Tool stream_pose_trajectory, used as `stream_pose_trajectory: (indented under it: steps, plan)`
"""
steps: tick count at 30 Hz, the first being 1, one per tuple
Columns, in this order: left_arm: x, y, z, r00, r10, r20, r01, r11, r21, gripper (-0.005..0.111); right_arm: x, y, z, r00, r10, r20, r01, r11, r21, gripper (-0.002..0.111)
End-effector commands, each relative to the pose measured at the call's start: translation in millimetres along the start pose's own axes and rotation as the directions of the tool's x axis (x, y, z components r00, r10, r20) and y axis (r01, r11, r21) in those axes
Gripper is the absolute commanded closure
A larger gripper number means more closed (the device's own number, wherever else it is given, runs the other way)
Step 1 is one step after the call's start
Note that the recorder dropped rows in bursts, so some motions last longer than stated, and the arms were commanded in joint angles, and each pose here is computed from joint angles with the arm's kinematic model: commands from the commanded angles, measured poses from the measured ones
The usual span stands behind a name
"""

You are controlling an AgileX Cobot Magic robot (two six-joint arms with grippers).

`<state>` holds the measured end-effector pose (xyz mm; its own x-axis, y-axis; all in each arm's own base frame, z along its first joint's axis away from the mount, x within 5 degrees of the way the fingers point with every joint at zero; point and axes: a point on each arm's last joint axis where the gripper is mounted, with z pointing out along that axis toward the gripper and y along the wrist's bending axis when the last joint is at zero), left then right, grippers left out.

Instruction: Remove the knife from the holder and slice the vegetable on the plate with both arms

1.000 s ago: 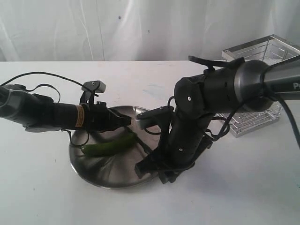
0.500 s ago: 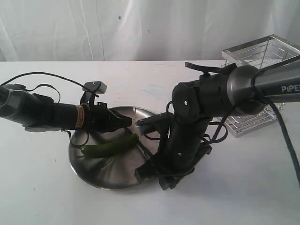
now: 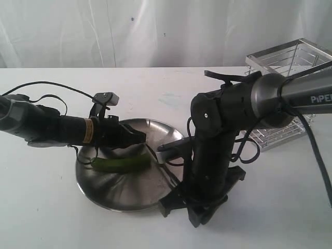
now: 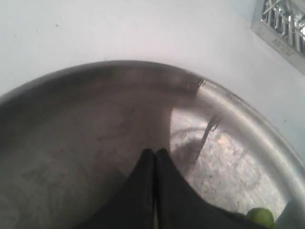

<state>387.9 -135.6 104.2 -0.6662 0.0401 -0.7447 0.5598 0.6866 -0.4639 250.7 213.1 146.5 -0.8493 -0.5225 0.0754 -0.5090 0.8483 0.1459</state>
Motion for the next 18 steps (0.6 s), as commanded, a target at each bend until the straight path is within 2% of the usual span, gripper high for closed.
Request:
stream_pose_trajectory:
  steps: [1,5,9,10,12,14,16,18]
  plan:
    - [-29,-14.4,-19,0.985,-0.014,0.173,-0.005,0.994,0.111,0.107,0,-2,1,1.000,0.002,0.007,-0.002,1.000,0.005,0.108]
    - [-51,-29.0,-36,0.959,-0.011,0.282,-0.048,0.978,0.201,0.107,0,-2,1,1.000,0.004,0.007,-0.004,1.000,0.003,0.108]
    - [-63,-41.0,-49,0.953,0.030,0.300,-0.095,0.974,0.206,0.107,1,-1,-8,0.999,-0.001,0.036,0.001,1.000,0.000,0.108]
    - [-65,-41.8,-52,0.956,0.029,0.292,-0.086,0.979,0.187,0.107,2,0,-13,0.999,0.002,0.049,-0.002,1.000,-0.001,0.108]
    - [-72,-42.1,-59,0.963,-0.067,0.262,0.033,0.991,0.131,0.107,5,1,-26,0.996,0.017,0.089,-0.017,1.000,-0.007,0.108]
    - [-78,-45.2,-69,0.967,-0.087,0.241,0.074,0.995,0.062,0.107,10,4,-41,0.992,0.017,0.126,-0.015,1.000,-0.017,0.108]
    - [-85,-51.0,-83,0.977,0.002,0.213,0.009,0.999,-0.049,0.107,17,5,-54,0.991,0.011,0.133,-0.008,1.000,-0.022,0.108]
    - [-94,-55.0,-101,0.978,0.094,0.185,-0.058,0.981,-0.187,0.107,26,7,-65,0.993,0.005,0.119,-0.002,1.000,-0.025,0.108]
